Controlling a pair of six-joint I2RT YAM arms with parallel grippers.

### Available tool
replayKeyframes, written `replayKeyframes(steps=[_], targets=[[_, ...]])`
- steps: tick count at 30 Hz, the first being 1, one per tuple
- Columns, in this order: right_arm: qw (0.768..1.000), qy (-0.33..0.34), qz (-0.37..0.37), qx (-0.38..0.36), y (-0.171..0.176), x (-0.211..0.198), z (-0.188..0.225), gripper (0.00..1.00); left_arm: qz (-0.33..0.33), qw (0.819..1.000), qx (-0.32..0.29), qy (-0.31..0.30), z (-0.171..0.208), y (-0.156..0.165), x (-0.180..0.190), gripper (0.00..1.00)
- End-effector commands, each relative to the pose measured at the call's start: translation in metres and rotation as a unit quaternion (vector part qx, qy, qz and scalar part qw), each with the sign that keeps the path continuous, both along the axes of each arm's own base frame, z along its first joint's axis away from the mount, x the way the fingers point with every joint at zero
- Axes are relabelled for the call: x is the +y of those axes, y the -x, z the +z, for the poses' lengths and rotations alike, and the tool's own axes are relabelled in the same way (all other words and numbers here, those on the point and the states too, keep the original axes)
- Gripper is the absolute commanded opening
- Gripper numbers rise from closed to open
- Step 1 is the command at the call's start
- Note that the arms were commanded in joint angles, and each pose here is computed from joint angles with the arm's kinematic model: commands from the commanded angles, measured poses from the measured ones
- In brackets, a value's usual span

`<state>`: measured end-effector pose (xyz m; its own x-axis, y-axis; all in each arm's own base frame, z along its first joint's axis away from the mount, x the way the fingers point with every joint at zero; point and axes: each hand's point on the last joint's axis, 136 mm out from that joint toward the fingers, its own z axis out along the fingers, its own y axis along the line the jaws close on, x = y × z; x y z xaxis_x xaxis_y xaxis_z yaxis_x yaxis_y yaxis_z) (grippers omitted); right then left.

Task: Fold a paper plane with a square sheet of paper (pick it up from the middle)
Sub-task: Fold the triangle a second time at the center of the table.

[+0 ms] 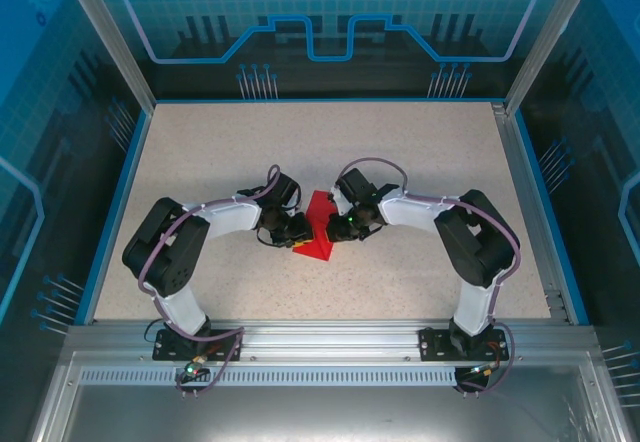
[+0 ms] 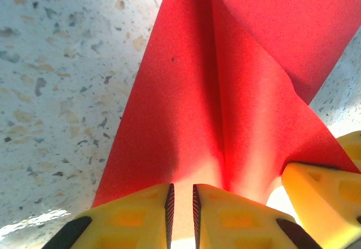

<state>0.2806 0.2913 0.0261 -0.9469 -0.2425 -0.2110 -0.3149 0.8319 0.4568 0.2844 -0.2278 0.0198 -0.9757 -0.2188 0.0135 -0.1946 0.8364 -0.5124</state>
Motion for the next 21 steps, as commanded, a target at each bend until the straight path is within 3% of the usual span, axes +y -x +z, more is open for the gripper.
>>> replayKeyframes(steps=[1, 21], targets=[[1.0, 0.014, -0.005, 0.007, -0.0061, -0.0057, -0.006, 0.11, -0.004, 1.0, 0.0, -0.01, 0.0007, 0.0031, 0.0061, 0.19], [1.0, 0.025, -0.003, 0.006, -0.0117, -0.007, -0.0094, 0.12, -0.006, 1.0, 0.009, -0.019, -0.006, 0.0053, 0.0083, 0.17]])
